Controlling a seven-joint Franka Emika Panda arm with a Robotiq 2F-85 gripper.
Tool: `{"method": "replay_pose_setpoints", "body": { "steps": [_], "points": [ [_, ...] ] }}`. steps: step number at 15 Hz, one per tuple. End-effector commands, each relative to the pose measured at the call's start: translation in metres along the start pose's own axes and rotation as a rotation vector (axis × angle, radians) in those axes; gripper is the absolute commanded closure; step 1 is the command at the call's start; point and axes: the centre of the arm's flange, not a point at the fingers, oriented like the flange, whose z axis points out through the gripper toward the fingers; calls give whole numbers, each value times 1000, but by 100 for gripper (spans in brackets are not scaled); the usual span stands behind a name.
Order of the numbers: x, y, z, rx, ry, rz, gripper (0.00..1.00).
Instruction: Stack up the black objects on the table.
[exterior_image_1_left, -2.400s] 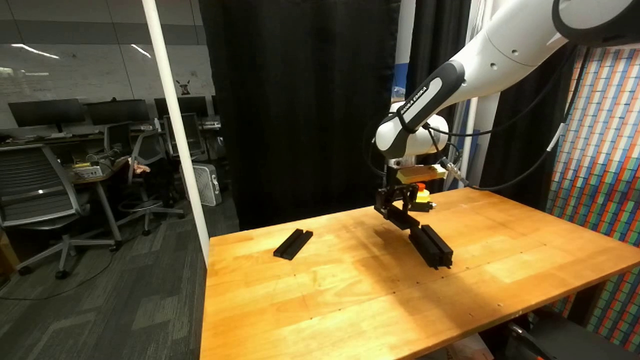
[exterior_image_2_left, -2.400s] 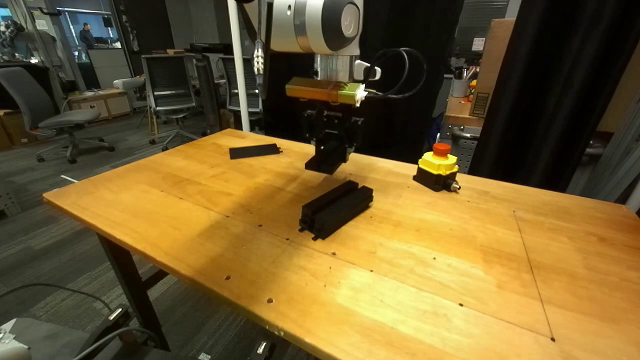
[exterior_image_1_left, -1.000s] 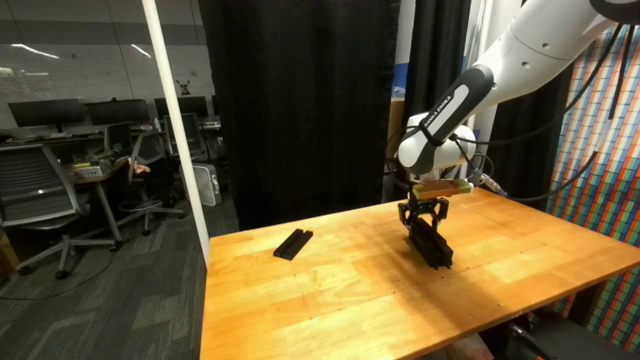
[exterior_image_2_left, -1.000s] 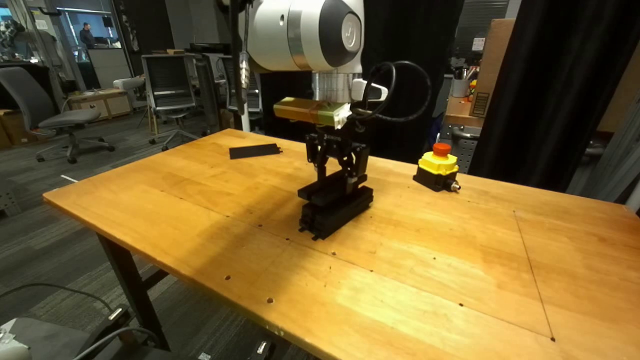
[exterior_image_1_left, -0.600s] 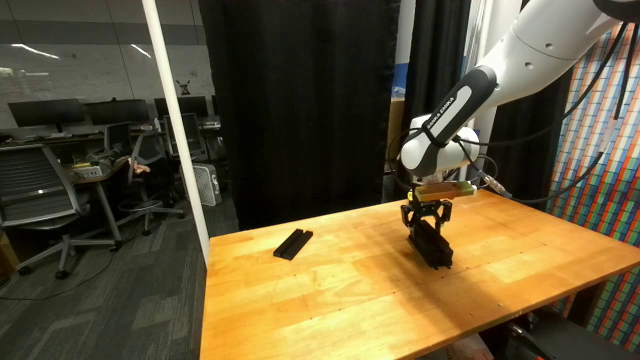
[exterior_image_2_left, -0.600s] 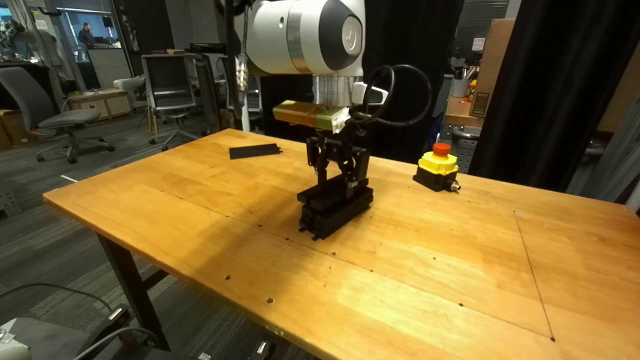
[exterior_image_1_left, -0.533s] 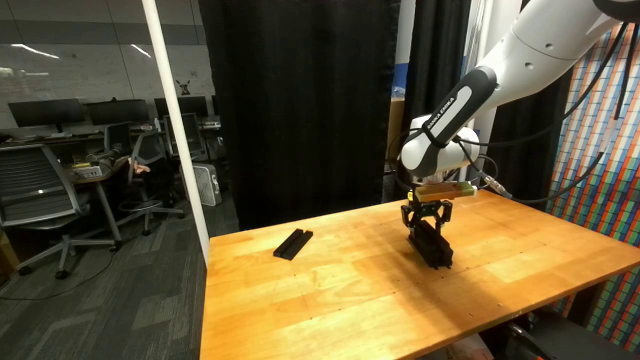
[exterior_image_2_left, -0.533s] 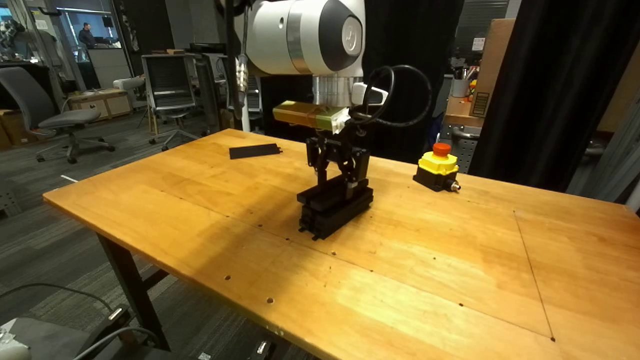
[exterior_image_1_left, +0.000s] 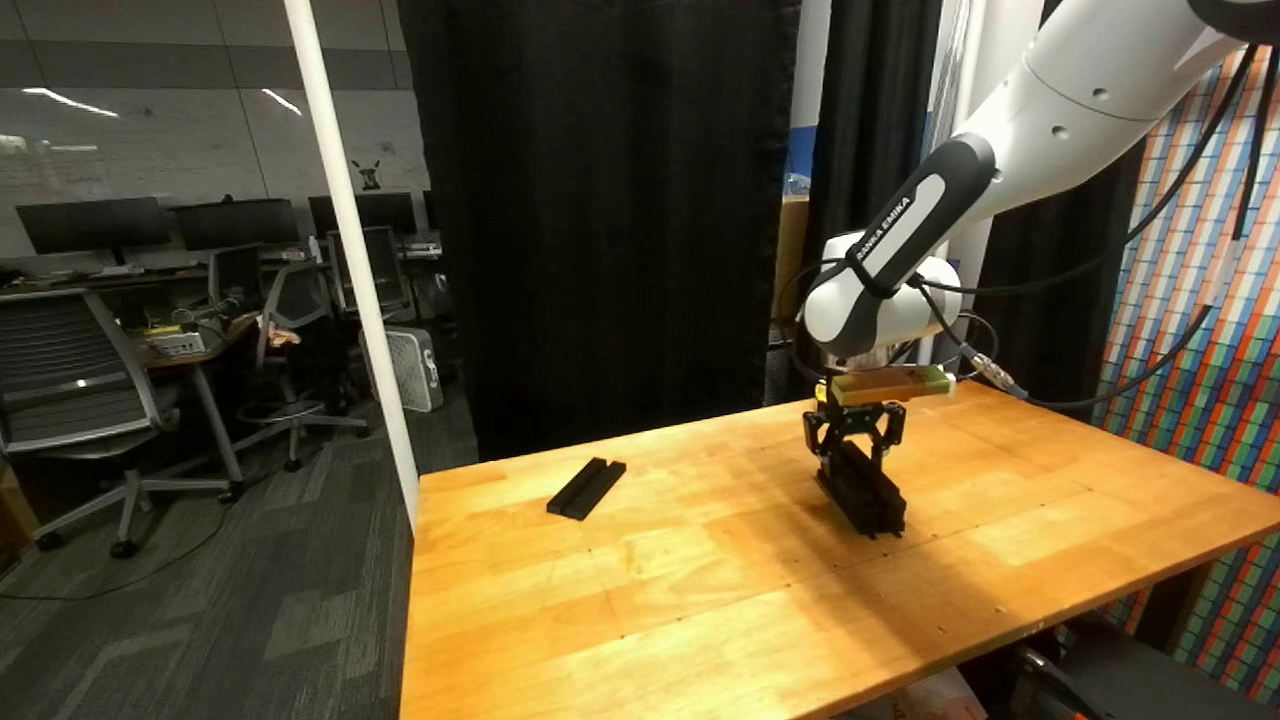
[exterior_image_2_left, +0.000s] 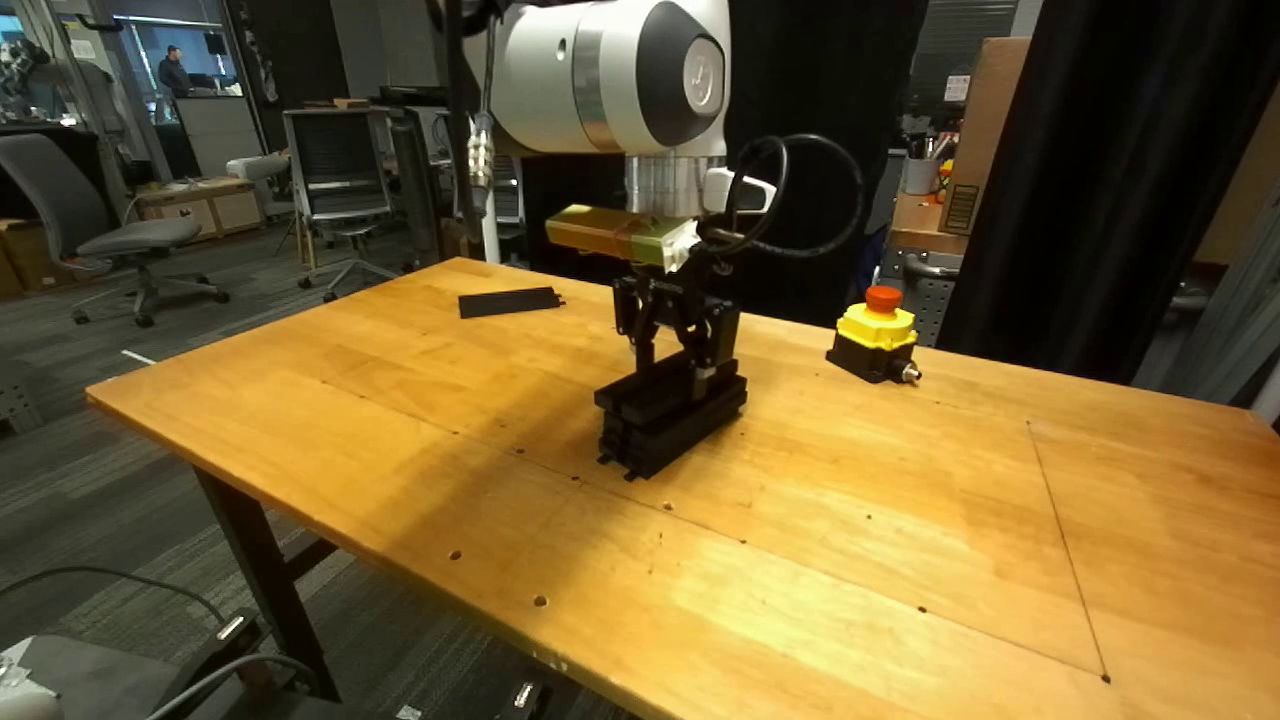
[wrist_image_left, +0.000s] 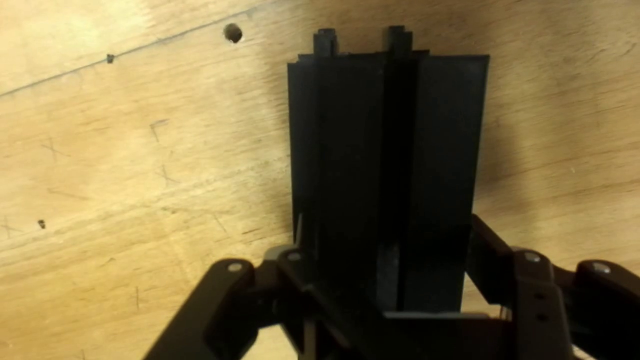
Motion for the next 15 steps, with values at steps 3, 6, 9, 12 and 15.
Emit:
{"method": "replay_pose_setpoints", "body": {
  "steps": [3,6,9,12,15],
  "points": [
    [-7,6,-8,5,25,15,36],
    [-7,7,-8,6,24,17,2],
    [-7,8,-7,6,22,19,0],
    [-8,2,-15,-4,34,9,0],
    [-10,-13,-37,-25,75,-20,0]
  ]
}}
